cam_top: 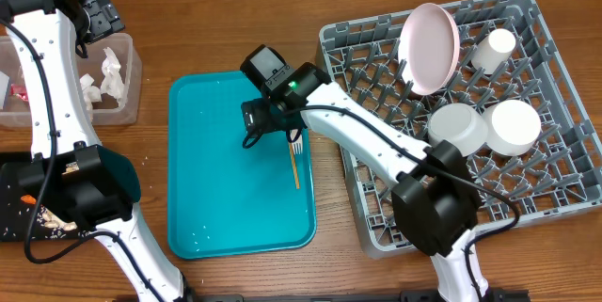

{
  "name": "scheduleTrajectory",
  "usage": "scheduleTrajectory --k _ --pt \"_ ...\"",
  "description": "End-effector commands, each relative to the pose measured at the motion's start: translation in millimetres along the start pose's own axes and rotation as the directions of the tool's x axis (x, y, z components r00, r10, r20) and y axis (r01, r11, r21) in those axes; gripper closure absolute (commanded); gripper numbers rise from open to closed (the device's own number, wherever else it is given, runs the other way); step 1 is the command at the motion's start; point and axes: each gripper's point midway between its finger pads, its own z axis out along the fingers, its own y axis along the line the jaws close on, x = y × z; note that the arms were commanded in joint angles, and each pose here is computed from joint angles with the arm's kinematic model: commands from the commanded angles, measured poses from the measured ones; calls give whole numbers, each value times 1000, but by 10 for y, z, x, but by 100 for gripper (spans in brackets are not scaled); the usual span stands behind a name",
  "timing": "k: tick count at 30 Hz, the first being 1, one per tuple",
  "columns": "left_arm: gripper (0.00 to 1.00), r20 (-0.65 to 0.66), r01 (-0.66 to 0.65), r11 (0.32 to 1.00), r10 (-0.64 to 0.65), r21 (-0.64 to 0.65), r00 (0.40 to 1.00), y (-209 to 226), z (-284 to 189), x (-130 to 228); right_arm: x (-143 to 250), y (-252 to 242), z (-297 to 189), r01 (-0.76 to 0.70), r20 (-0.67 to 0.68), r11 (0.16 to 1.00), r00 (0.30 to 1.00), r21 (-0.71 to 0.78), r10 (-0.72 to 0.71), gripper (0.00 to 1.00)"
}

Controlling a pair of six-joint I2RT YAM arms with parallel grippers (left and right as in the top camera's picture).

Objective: Sort waste into correct bins and load items into the dishwasher rack
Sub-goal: 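Lower the right gripper onto the wooden chopstick on the teal tray and grasp it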

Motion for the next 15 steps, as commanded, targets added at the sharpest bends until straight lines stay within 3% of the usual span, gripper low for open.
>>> scheduleTrajectory --k 1,15 --pt "0 32 21 1000 -21 -11 999 34 -111 -60 -63 -30 102 -15 12 1000 1000 23 14 6" --pt "0 32 21 1000 -21 -11 999 34 -111 -60 111 17 492 -17 -81 1000 997 -7 16 8"
